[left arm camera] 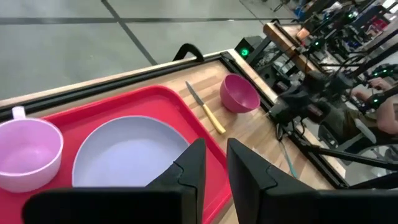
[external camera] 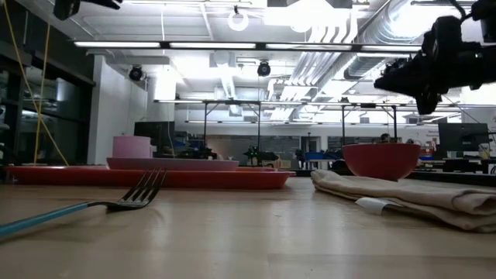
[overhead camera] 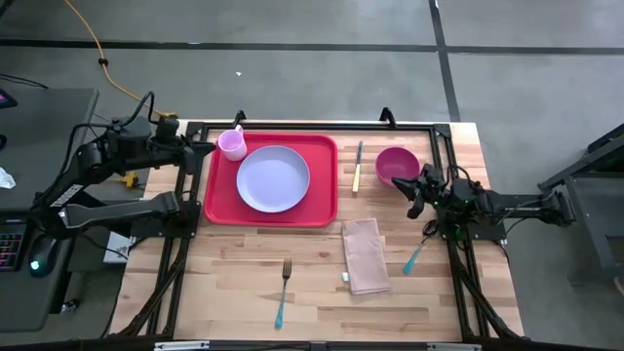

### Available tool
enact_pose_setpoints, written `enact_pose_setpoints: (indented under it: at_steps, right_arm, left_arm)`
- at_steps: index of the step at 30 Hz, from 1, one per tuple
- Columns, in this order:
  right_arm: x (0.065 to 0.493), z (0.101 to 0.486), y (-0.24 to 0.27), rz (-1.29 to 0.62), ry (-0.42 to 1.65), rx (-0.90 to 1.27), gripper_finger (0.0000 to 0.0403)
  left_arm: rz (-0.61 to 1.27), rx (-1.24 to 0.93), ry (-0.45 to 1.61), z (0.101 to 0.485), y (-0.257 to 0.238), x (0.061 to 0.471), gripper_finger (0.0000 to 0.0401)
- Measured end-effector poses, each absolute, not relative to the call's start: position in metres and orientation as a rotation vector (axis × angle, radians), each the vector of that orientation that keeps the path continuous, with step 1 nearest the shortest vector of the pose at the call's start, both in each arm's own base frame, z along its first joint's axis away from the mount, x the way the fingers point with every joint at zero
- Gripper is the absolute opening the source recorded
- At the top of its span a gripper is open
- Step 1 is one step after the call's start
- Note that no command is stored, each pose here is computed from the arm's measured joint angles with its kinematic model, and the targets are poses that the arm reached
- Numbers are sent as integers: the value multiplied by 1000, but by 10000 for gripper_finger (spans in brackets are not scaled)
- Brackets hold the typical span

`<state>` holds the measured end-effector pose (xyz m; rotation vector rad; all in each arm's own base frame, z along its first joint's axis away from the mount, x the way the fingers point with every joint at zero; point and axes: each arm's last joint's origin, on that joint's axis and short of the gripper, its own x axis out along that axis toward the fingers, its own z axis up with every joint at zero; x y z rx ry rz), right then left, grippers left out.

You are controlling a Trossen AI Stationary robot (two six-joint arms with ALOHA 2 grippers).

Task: Set up tray
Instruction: Put the pink bowl on the purple plate

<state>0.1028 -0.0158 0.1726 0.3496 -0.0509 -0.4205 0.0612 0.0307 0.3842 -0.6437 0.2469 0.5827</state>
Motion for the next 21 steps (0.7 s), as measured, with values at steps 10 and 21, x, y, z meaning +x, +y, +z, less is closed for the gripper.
enact_pose_setpoints:
  at_steps: [10,21]
  right_arm:
    - [100,188,-18,-490,-79,310,0]
    - [94,211,-19,-558,-111,262,0]
  left_arm:
    - [544,-652,213,355,32,66,94]
    - [538,-672,177,338,28,58,94]
